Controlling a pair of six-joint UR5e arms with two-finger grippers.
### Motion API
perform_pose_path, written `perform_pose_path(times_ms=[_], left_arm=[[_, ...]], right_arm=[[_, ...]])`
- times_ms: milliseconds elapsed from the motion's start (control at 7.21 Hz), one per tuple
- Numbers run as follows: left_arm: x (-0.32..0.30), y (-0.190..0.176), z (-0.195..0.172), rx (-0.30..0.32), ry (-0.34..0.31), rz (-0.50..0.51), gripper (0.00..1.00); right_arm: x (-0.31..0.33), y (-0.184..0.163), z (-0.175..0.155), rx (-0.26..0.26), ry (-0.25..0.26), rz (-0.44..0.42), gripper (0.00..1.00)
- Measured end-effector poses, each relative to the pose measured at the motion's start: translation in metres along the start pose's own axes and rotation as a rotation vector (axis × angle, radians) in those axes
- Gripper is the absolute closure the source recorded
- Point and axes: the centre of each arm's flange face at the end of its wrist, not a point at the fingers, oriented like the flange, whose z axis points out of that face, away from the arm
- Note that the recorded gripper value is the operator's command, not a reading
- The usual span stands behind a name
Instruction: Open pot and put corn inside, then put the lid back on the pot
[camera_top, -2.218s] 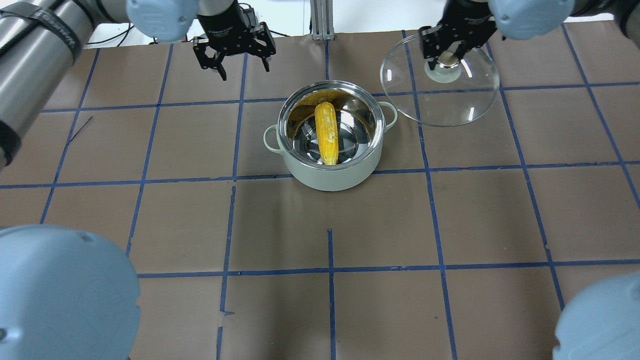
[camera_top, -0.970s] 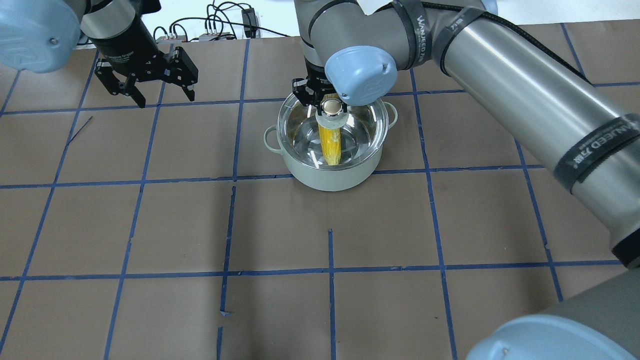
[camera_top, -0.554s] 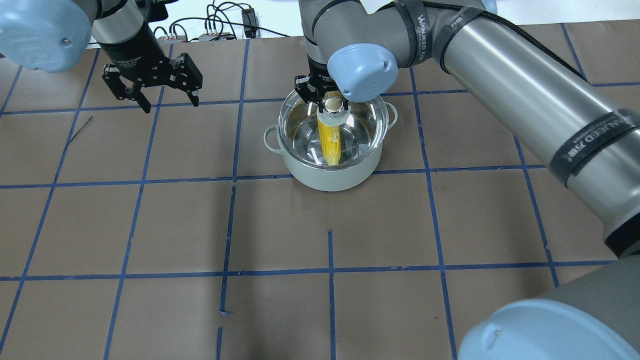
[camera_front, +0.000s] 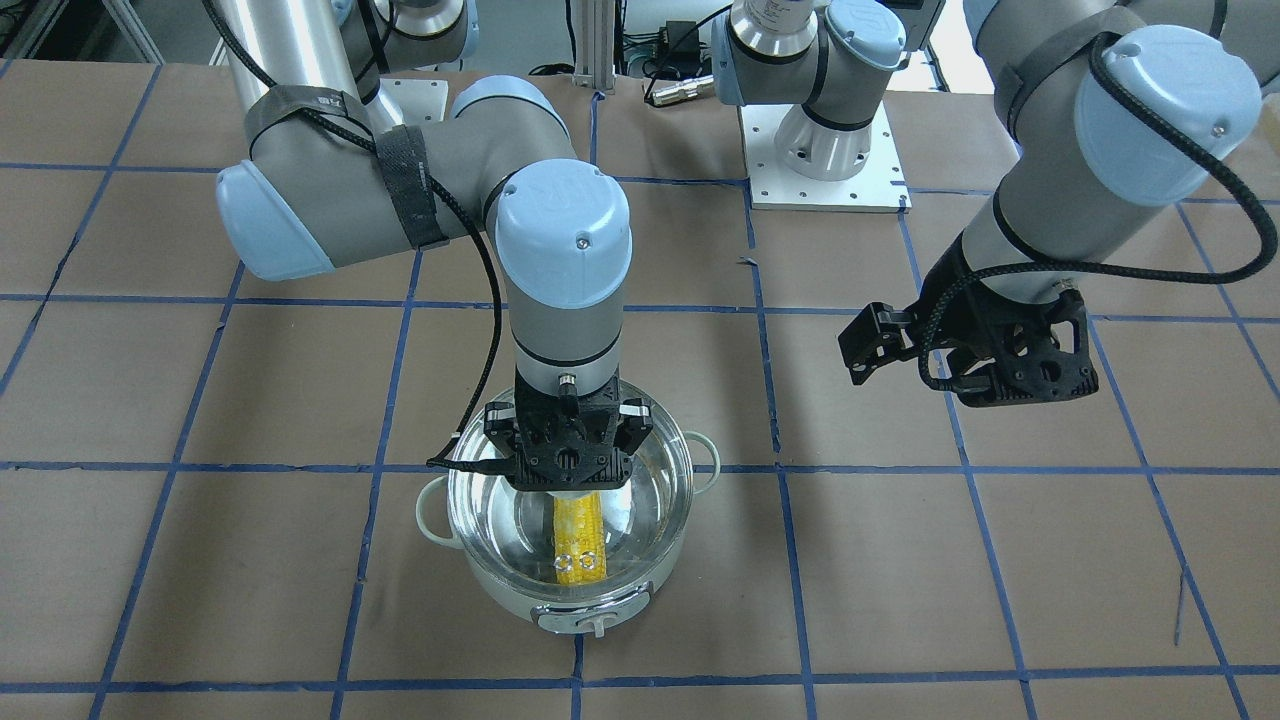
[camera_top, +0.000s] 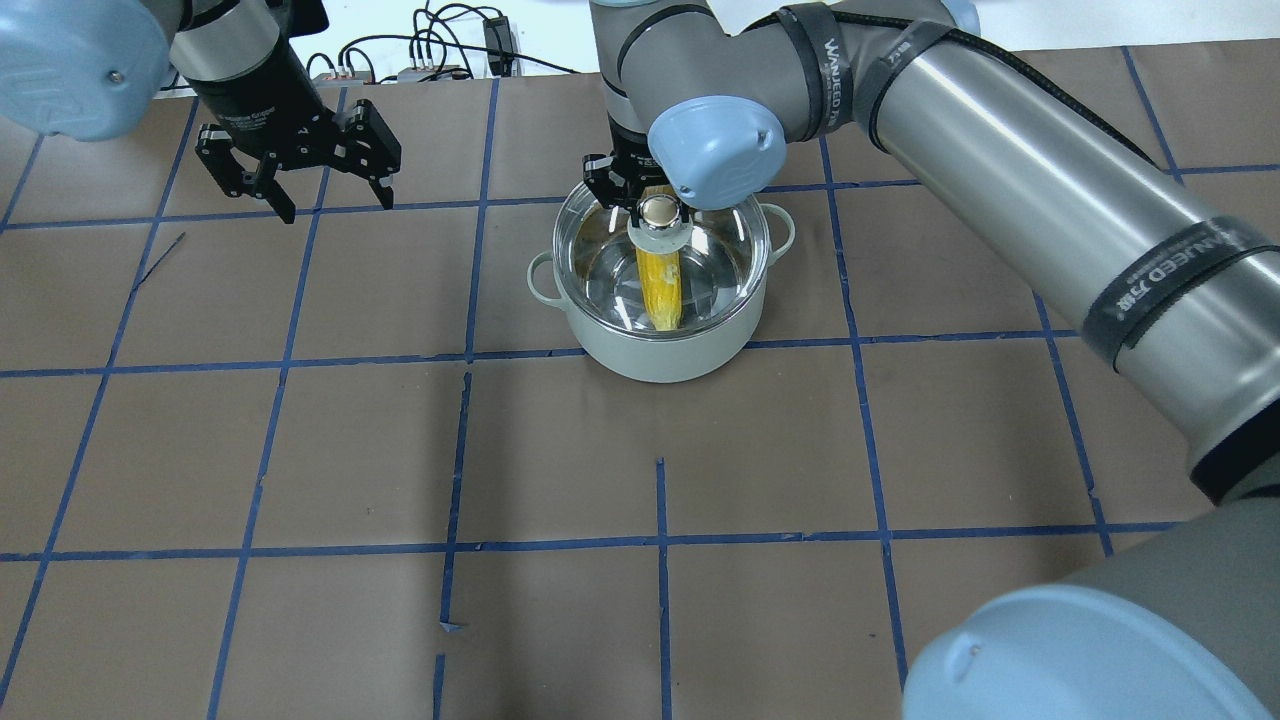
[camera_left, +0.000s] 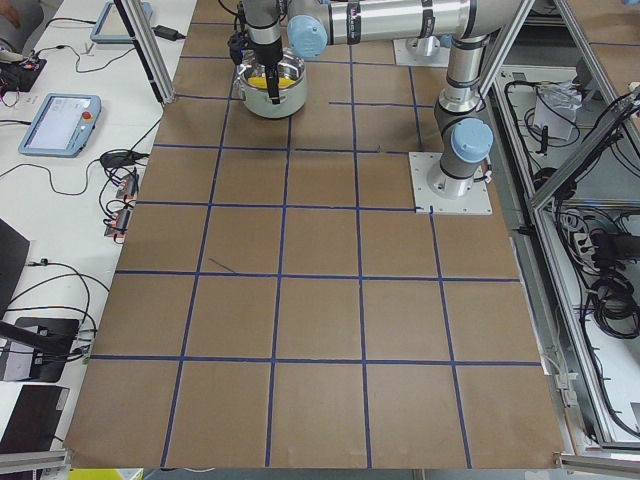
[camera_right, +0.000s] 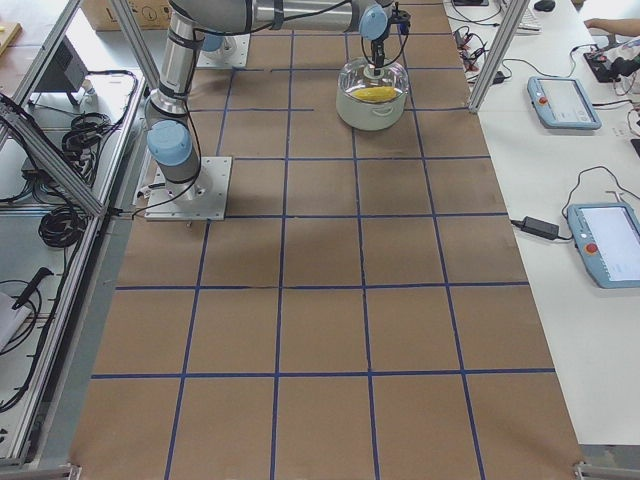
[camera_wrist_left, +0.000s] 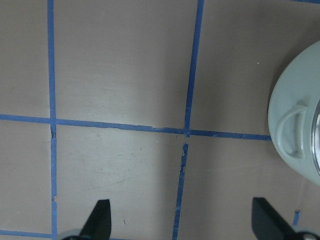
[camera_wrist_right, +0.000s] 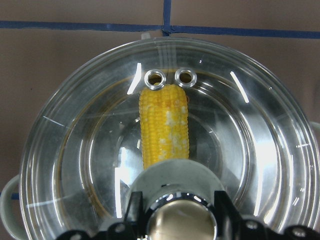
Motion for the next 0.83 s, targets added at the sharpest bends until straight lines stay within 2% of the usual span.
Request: perform_pose_path(times_ms=[277,416,832], left_arm=[[-0.0001,0.0013,-0.0045,0.009,-0.002,-0.014,0.00],[-0.0008,0.0024,-0.0063,0.011,-0.011,-0.031,0.00],[-0.0019,0.0028,-0.0051,0.010,-0.030,-0.045,0.00]], right_arm=[[-0.0001,-0.0002,0.0014,0.000,0.001,0.000,0.88],[-0.0001,-0.0001,0.0021,-0.002,0.002,0.000,0.81],[0.0000,0.0004,0.0024,-0.006,0.005,0.002,0.81]])
